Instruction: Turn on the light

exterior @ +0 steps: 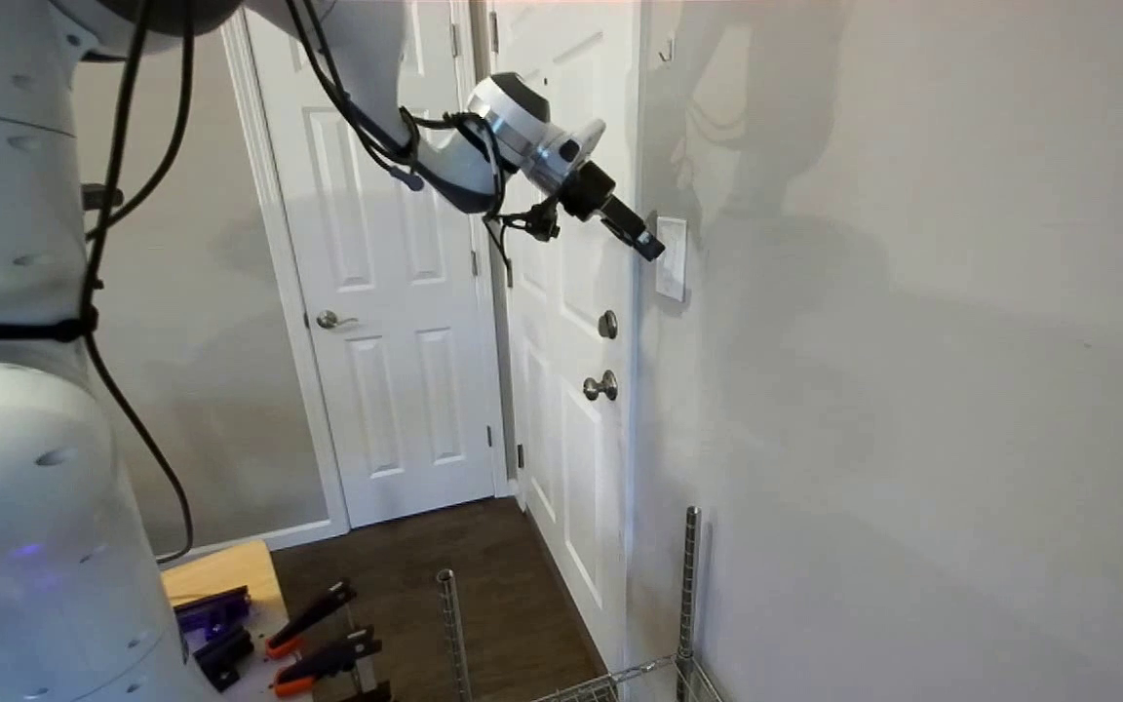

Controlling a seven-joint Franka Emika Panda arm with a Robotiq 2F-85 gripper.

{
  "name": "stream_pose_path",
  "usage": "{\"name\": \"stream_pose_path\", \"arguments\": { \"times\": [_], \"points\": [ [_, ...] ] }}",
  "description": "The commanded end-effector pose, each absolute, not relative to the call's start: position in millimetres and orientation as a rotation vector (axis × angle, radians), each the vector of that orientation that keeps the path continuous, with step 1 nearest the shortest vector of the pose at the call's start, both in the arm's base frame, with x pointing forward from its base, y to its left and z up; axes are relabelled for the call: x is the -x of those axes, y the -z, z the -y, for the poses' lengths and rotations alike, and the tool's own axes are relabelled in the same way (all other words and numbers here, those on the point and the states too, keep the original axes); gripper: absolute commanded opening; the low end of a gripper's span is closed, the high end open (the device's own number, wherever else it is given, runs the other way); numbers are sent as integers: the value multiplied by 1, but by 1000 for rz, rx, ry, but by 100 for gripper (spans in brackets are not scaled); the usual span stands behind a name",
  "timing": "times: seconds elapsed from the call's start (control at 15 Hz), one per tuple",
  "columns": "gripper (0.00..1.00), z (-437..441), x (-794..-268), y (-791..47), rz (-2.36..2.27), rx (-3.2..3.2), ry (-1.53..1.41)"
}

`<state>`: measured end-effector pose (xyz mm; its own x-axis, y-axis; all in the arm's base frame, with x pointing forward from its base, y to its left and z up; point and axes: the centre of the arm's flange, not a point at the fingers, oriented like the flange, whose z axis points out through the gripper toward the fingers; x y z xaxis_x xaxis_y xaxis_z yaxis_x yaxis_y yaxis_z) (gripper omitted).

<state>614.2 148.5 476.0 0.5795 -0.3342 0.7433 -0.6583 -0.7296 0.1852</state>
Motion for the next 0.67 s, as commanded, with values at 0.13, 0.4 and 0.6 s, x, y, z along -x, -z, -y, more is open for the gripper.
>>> {"name": "stream_pose_path", "arguments": {
  "times": [0.13,0.4,0.6],
  "points": [
    [100,-170,-496,-469,651,-2637,-721],
    [100,-188,-436,-461,539,-2737,-558],
    [100,-201,-450,-454,562,-2734,-568]
  ]
}}
